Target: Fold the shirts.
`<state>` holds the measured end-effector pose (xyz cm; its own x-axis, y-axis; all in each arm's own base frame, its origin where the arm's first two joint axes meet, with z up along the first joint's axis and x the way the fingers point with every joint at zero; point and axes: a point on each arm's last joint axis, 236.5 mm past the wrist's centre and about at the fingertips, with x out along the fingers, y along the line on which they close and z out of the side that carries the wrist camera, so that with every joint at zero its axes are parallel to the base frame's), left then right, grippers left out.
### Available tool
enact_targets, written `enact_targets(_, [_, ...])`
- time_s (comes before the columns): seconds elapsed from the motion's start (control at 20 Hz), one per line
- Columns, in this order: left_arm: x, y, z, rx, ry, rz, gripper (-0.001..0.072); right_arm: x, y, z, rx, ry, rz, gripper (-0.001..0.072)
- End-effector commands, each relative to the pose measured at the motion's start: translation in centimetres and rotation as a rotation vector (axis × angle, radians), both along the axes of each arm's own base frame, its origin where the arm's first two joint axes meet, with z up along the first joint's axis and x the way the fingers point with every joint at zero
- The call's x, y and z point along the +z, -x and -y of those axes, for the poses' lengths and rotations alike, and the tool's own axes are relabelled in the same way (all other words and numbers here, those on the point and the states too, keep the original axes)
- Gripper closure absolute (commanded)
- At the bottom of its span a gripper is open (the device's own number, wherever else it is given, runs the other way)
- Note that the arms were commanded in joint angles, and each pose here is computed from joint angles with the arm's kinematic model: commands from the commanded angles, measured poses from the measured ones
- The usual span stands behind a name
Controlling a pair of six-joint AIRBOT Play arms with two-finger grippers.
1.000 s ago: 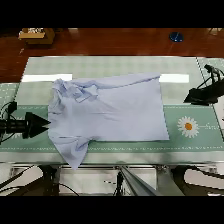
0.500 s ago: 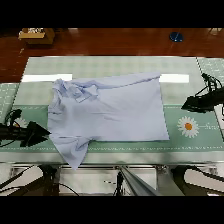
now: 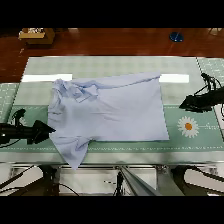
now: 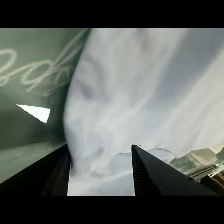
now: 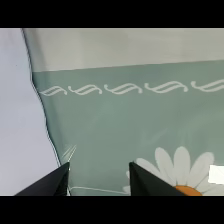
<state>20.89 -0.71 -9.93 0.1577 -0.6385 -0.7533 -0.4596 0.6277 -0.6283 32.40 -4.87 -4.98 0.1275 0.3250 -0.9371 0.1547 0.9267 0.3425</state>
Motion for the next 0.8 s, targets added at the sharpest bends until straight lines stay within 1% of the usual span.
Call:
enact_targets(0.0, [-1.2,-1.7,0.9,-0.004,-0.037,0.047,0.0237,0.8,0.0,-0.7,-0.004,-0.029,0.011,0.0282])
enact_targets(0.05, [-1.4,-1.7,1.2,-0.017,-0.040,0.045,0.0305,1.3,0.0,-0.7,-0.004,-0.022,0.026,0.0279])
enact_targets(0.1, [-1.4,-1.7,1.3,-0.023,-0.037,0.042,0.0474,1.9,-0.1,-0.6,-0.005,-0.013,0.042,0.0275])
enact_targets(0.15, [-1.4,-1.6,1.3,-0.024,-0.034,0.041,0.0615,2.4,-0.1,-0.3,-0.013,-0.008,0.058,0.0276])
enact_targets(0.2, [-1.3,-1.5,1.3,-0.024,-0.030,0.038,0.0670,2.8,0.0,0.2,-0.028,-0.004,0.068,0.0275])
enact_targets(0.25, [-1.1,-1.4,1.3,-0.028,-0.022,0.038,0.0684,3.0,0.5,0.8,-0.048,-0.008,0.059,0.0275])
enact_targets(0.35, [-0.8,-1.1,1.3,-0.026,-0.003,0.035,0.0684,2.5,2.9,2.1,-0.103,-0.055,-0.016,0.0269])
enact_targets(0.4, [-0.7,-1.0,1.3,-0.029,0.005,0.037,0.0684,1.9,4.5,2.3,-0.139,-0.093,-0.061,0.0224])
enact_targets(0.45, [-0.6,-0.8,1.2,-0.030,0.014,0.039,0.0685,1.1,6.1,2.1,-0.187,-0.152,-0.102,0.0219])
enact_targets(0.6, [-0.3,-0.6,1.3,-0.035,0.032,0.043,0.0685,-1.2,10.1,-1.0,-0.242,-0.305,-0.182,0.0219])
enact_targets(0.75, [0.0,-0.7,1.5,-0.038,0.046,0.050,0.0685,-2.8,12.4,-4.4,-0.224,-0.372,-0.211,0.0219])
